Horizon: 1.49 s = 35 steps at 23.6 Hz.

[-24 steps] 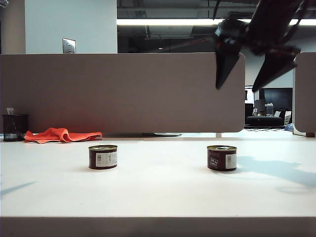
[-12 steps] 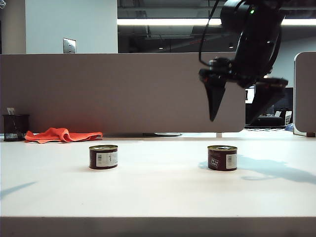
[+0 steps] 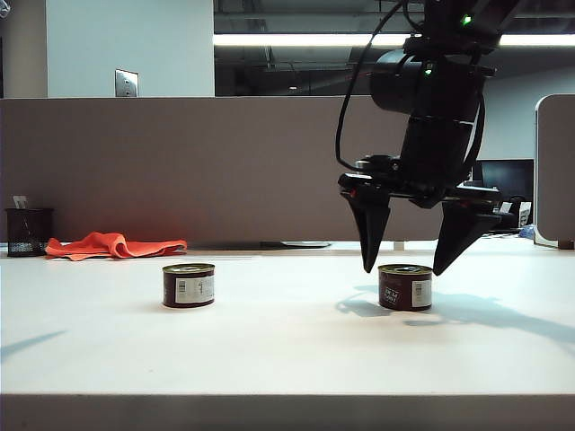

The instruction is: Stack a can of tomatoes on the right onto the can of tomatoes on the left.

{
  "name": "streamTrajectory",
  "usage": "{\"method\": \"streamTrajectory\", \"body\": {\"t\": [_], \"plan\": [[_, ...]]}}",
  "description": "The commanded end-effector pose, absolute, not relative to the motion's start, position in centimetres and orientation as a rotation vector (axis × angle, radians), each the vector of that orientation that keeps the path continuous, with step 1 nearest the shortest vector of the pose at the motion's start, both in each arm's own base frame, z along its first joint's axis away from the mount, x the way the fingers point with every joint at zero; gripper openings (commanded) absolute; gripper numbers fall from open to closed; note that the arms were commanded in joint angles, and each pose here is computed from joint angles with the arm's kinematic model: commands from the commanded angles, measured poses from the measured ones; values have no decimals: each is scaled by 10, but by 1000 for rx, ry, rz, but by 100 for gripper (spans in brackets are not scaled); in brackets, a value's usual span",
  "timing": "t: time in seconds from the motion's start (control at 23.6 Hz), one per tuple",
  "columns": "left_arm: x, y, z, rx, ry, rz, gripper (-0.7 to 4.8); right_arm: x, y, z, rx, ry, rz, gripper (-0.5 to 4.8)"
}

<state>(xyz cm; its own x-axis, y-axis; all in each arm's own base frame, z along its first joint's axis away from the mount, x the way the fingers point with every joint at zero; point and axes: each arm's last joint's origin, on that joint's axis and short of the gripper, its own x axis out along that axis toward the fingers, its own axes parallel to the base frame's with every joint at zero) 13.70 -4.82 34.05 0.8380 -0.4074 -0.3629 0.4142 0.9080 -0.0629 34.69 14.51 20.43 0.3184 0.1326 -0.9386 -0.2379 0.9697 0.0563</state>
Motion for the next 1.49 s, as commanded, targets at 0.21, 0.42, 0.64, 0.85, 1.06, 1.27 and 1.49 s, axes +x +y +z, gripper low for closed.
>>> {"method": "streamTrajectory", "body": {"t": [0.21, 0.42, 0.64, 0.85, 1.06, 1.27, 1.49], "plan": [[137, -48, 343, 19, 367, -439, 436, 347, 147, 204, -116, 1217, 226, 445], [137, -48, 343, 22, 366, -439, 436, 346, 147, 204, -117, 1220, 225, 366], [137, -48, 343, 21, 366, -440, 435, 346, 147, 204, -117, 1221, 225, 304], [136, -48, 343, 22, 367, -439, 435, 346, 147, 204, -117, 1224, 225, 278], [137, -48, 343, 22, 366, -437, 435, 349, 148, 217, -108, 1191, 233, 274], [137, -46, 342, 41, 364, -354, 435, 355, 159, 250, -95, 1104, 275, 274], [136, -44, 339, 94, 397, -320, 435, 354, 187, 289, -97, 980, 367, 274]]}}
